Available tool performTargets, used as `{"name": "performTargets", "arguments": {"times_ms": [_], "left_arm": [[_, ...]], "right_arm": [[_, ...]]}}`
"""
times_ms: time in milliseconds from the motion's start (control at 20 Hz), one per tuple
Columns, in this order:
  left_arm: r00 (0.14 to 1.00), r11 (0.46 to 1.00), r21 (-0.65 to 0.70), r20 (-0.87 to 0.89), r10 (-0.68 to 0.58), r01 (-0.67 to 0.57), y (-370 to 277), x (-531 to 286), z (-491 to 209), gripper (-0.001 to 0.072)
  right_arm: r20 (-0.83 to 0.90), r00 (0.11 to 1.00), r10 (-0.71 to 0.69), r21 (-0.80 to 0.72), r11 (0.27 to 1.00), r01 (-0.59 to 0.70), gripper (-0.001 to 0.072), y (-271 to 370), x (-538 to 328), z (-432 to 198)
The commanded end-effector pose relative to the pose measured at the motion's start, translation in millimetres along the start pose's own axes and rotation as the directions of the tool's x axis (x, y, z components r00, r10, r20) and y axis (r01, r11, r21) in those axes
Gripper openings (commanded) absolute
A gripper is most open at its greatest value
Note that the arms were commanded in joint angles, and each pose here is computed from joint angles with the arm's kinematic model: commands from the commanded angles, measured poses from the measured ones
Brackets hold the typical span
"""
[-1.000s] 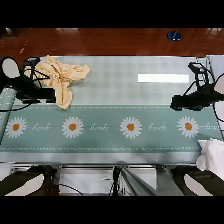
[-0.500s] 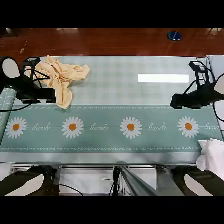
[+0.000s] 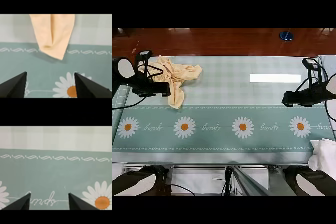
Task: Fold the shirts.
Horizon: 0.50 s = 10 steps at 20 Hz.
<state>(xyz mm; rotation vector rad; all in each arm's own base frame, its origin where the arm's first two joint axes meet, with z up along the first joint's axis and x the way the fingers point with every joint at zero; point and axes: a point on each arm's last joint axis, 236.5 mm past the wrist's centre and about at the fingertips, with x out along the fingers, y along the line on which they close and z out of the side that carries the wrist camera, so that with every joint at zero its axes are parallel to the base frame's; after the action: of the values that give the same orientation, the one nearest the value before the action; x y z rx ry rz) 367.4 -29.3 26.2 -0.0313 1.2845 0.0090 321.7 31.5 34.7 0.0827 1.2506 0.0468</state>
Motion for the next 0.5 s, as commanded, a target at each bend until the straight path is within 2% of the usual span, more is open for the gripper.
{"name": "performTargets", "arguments": {"times_ms": [0,300,450], "left_arm": [[0.996,1.000,-0.003,0.087,-0.020,0.020,-4,-1,21,0.0716],[0.958,0.999,0.007,0.285,-0.041,0.041,-9,-12,69,0.0716],[0.881,0.995,0.077,0.473,0.013,-0.056,7,-31,115,0.0716]], "right_arm": [[-0.003,1.000,0.000,0.001,1.000,0.000,0.0536,0,0,-1],[0.002,1.000,-0.001,0.000,1.000,0.001,0.0536,0,0,1],[0.002,1.000,-0.001,0.000,1.000,0.001,0.0536,0,0,1]]}}
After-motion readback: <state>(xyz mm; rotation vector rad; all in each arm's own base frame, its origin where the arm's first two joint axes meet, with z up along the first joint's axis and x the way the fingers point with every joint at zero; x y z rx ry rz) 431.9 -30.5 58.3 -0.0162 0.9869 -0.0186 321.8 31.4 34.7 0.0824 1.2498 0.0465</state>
